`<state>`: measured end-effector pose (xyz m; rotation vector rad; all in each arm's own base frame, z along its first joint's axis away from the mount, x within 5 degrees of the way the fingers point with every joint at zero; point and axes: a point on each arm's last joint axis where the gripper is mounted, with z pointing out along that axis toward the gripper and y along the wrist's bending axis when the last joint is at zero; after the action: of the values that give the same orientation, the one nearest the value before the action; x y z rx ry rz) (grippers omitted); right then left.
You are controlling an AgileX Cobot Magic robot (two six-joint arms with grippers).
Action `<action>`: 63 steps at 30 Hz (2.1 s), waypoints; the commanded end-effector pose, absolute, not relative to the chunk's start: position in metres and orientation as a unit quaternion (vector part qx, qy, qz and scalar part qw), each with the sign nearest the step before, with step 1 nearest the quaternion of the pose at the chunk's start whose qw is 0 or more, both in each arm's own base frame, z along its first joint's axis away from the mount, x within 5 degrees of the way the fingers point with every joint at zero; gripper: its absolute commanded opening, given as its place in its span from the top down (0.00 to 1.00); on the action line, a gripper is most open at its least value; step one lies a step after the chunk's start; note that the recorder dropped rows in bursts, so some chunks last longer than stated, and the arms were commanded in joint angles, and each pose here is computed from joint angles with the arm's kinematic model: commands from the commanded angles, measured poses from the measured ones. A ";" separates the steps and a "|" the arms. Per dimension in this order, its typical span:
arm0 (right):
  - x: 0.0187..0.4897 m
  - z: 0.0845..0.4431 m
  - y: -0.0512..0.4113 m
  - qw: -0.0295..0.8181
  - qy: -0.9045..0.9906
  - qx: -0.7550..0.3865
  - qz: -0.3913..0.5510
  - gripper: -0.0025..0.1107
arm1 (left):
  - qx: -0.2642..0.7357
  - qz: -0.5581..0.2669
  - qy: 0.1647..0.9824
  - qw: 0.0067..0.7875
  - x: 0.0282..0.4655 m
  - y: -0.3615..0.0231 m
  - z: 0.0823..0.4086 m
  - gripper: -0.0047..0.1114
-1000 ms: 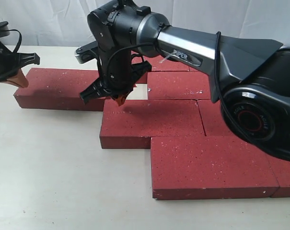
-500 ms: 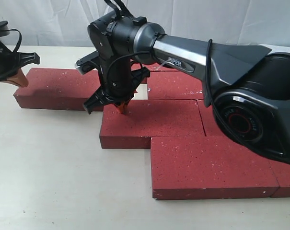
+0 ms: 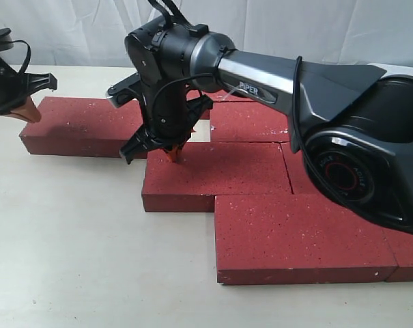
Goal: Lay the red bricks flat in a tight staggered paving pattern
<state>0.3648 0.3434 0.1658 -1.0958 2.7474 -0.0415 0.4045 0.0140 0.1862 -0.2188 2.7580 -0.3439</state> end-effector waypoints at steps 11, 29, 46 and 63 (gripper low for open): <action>0.371 0.205 0.340 0.170 0.918 -0.359 -0.009 0.98 | -0.043 -0.036 0.951 0.304 0.422 0.029 0.197 0.96; 0.376 0.202 0.345 0.201 0.923 -0.328 0.011 0.98 | -0.077 -0.043 0.968 0.234 0.428 0.034 0.138 0.96; 0.382 0.206 0.350 0.237 0.934 -0.263 0.041 0.98 | -0.074 -0.133 0.965 0.214 0.427 0.016 0.135 0.96; 0.384 0.207 0.351 0.253 0.935 -0.242 0.051 0.98 | -0.042 -0.152 0.972 0.175 0.426 -0.026 0.109 0.96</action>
<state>0.3817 0.3532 0.2064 -0.6635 2.5516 0.1464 0.4267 -0.0214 0.1102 -0.1191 2.7530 -0.4171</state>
